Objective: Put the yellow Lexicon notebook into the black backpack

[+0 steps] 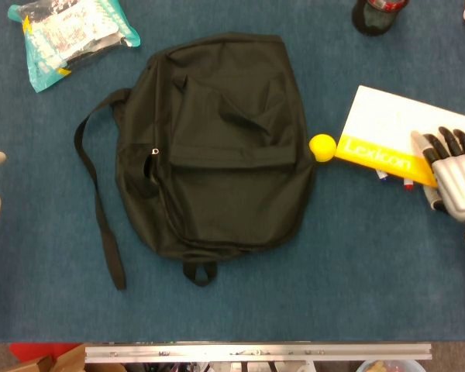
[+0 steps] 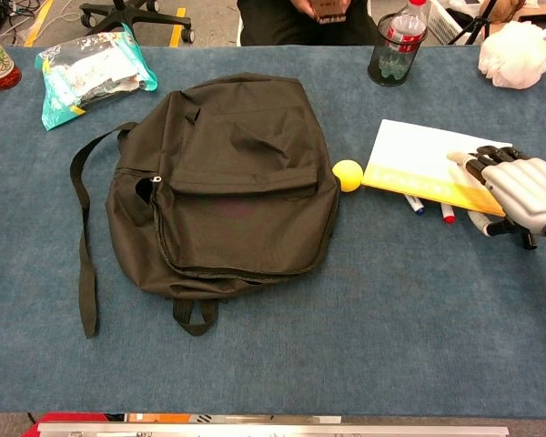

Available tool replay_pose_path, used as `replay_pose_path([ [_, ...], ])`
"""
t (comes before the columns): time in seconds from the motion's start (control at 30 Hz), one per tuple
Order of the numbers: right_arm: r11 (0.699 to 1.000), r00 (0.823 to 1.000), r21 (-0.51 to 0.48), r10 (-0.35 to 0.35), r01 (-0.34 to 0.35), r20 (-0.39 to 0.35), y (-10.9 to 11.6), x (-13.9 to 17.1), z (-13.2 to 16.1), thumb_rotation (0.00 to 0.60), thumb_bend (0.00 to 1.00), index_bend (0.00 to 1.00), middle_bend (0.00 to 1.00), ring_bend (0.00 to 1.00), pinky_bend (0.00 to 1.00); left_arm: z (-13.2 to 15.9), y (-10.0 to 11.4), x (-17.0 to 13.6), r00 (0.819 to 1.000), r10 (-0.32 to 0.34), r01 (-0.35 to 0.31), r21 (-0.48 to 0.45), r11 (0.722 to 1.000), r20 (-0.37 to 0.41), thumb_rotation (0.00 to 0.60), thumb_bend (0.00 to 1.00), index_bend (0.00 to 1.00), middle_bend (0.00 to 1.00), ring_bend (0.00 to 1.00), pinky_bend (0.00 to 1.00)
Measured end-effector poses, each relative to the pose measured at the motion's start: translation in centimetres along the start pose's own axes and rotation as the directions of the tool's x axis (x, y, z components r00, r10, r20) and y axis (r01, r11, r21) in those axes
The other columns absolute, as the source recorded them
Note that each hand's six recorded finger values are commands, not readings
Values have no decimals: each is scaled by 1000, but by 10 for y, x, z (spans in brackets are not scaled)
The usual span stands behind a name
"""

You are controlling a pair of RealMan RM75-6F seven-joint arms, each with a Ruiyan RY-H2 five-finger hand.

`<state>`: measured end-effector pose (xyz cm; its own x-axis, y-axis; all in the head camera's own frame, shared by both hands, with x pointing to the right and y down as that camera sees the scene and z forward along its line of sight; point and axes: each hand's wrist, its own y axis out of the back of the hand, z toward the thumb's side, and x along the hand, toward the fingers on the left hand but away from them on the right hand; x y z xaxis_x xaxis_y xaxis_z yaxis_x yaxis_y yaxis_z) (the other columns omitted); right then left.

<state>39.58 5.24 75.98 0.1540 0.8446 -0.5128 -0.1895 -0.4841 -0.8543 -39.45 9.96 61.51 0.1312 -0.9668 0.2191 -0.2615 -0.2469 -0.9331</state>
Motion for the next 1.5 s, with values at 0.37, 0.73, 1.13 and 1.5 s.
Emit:
replay_pose_path([
  [0.37,996,995,-21,-85,86,45,23,-10,-12,600,569,236,267,105,155,-1,0,1,1000,-6,6,-6,1000,-3,600,357,279,275,229,272],
  [0.73,986,981,-20,-160,163,114,31,-16,-24,600,471,441,376,215,349,0,-1,3,1000,-16,16,-4,1000,1,600,358,279,275,229,272],
  [1.13,977,961,-18,-207,214,182,45,-24,-39,600,647,606,450,286,481,-1,0,5,1000,-23,23,-8,1000,2,600,358,278,274,229,272],
  [1.5,967,943,-21,-241,253,228,56,-27,-53,600,601,683,527,344,506,2,3,8,999,-29,29,0,1000,15,600,357,277,274,229,272],
])
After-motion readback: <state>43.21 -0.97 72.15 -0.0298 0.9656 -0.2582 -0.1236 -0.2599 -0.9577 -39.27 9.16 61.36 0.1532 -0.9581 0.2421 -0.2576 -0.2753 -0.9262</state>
